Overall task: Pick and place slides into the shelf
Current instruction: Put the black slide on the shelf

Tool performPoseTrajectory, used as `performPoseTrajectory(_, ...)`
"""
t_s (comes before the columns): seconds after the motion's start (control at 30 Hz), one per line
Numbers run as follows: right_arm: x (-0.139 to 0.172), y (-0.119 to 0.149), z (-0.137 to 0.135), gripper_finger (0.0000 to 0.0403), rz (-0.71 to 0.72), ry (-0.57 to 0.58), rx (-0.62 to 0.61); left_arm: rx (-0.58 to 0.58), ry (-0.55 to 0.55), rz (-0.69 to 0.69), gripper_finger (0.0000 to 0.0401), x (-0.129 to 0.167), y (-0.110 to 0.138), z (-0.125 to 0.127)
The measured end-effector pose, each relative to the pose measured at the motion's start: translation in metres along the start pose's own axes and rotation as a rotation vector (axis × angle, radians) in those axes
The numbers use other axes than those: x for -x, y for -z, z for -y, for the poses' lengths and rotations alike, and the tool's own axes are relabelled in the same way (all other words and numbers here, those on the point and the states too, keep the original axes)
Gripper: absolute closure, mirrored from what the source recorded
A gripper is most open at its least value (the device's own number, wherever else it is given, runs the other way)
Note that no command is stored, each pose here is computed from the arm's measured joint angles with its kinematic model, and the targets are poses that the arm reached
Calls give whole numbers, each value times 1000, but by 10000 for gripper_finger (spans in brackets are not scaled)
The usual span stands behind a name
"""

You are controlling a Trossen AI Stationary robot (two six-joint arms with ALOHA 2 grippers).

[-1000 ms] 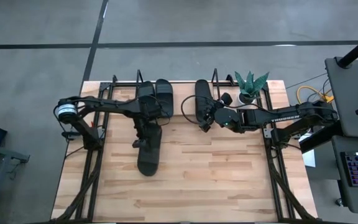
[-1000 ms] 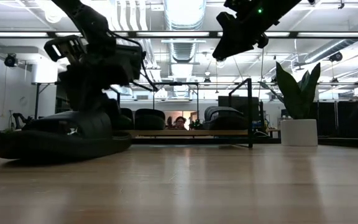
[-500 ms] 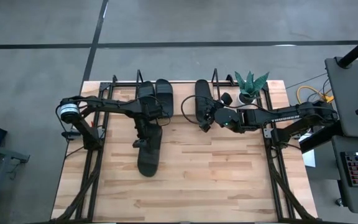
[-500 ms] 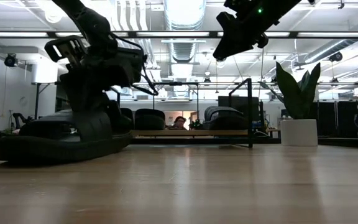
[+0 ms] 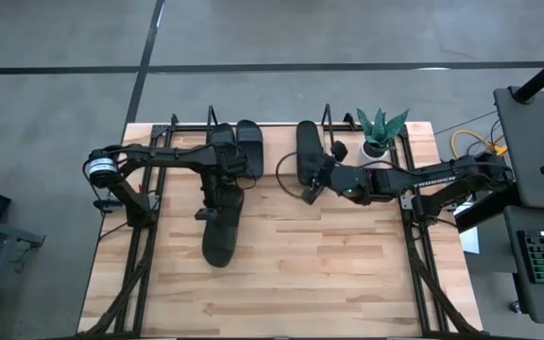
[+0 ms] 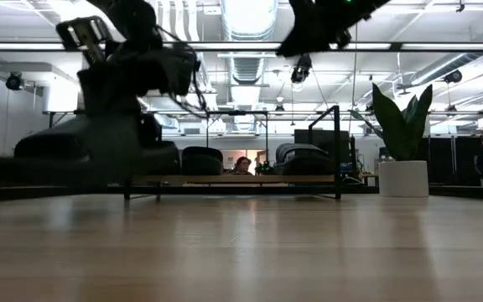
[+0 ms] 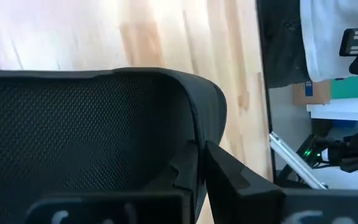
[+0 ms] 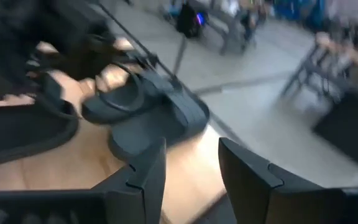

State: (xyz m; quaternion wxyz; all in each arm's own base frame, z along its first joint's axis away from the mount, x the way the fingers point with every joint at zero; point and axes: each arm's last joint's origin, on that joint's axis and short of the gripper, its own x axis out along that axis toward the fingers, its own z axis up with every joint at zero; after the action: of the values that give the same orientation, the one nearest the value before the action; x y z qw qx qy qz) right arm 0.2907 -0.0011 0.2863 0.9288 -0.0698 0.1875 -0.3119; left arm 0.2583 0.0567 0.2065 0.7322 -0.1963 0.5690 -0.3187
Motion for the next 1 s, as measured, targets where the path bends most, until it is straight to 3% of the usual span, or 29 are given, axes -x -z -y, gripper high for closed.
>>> performPoseTrajectory(0.17,13,-19,-13,247,175,-36,162,-51,51,96,400,23,-15,17)
performPoseTrajectory(0.3,31,-32,-26,232,328,-43,356,-103,154,232,400,47,-30,30)
performPoseTrajectory(0.43,50,-41,-40,218,431,-47,546,-87,186,316,401,71,-42,39)
performPoseTrajectory(0.57,67,-53,-51,206,475,-86,586,-74,181,370,401,90,-48,43)
performPoseTrajectory(0.67,76,-59,-63,204,473,-139,603,-33,177,393,401,100,-50,44)
performPoseTrajectory(0.83,80,-56,-94,204,363,-246,797,41,178,415,401,109,-51,44)
performPoseTrajectory(1.0,73,-50,-122,204,252,-288,958,201,229,435,401,109,-57,40)
